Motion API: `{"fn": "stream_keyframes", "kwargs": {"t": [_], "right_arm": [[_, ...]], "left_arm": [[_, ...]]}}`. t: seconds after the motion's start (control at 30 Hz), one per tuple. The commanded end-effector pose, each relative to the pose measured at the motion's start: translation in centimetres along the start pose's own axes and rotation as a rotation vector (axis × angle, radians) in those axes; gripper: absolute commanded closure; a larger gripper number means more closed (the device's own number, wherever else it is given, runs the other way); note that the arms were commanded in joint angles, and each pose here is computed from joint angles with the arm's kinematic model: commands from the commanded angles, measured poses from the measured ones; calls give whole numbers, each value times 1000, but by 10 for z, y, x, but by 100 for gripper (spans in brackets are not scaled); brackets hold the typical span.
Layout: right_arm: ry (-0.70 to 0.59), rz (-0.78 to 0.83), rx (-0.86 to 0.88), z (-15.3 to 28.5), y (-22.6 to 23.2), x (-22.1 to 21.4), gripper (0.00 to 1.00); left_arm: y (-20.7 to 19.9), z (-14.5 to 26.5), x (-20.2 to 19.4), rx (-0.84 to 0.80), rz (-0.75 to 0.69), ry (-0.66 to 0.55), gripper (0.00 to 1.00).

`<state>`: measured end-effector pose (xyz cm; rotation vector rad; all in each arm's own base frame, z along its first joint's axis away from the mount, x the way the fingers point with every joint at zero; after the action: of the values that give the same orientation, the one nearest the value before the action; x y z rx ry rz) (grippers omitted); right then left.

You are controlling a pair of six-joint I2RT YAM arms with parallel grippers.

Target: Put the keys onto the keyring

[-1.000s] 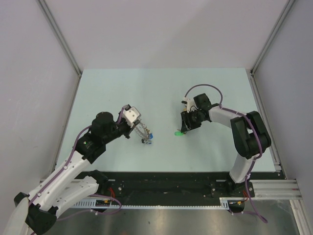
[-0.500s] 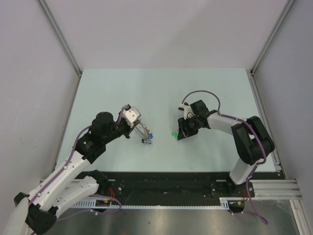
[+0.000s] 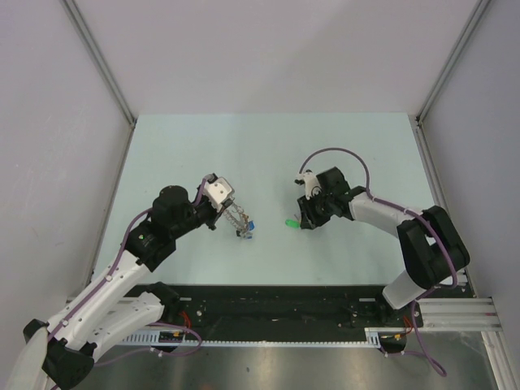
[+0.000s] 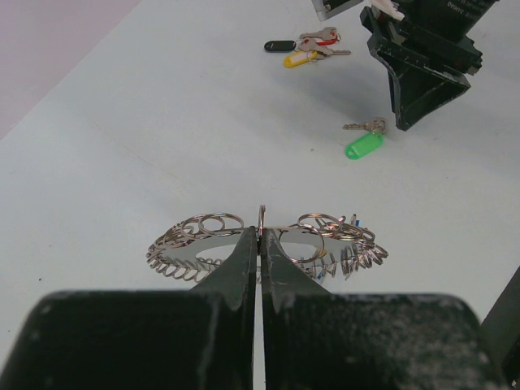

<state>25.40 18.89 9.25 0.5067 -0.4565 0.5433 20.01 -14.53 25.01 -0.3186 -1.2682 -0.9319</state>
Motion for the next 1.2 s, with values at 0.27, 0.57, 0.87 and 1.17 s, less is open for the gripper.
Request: {"fn": "stream_keyframes", "kwargs": {"t": [0.27, 0.57, 0.87, 1.17], "right_arm": [[-67, 230, 21, -8, -18, 30, 69], [-7, 321, 57, -20, -17, 32, 69], [71, 363, 54, -29, -16, 23, 69], [115, 376, 23, -31, -15, 17, 83]], "left_arm": [[8, 6, 27, 15, -40, -101, 100], [8, 6, 27, 13, -41, -100, 99], [7, 6, 27, 10, -43, -101, 99], [7, 6, 28, 10, -43, -103, 100]]}}
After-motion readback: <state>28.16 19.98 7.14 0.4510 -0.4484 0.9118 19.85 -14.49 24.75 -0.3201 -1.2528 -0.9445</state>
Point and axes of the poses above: each gripper's point midway between its finger pads, its own z axis back along the fingers, its own y axis along the line the jaws close on, x = y × z, the point moved 6 cm from there along z, back along the fingers, and after that the axes turned 4 degrees about -z, right-handed, at the moved point
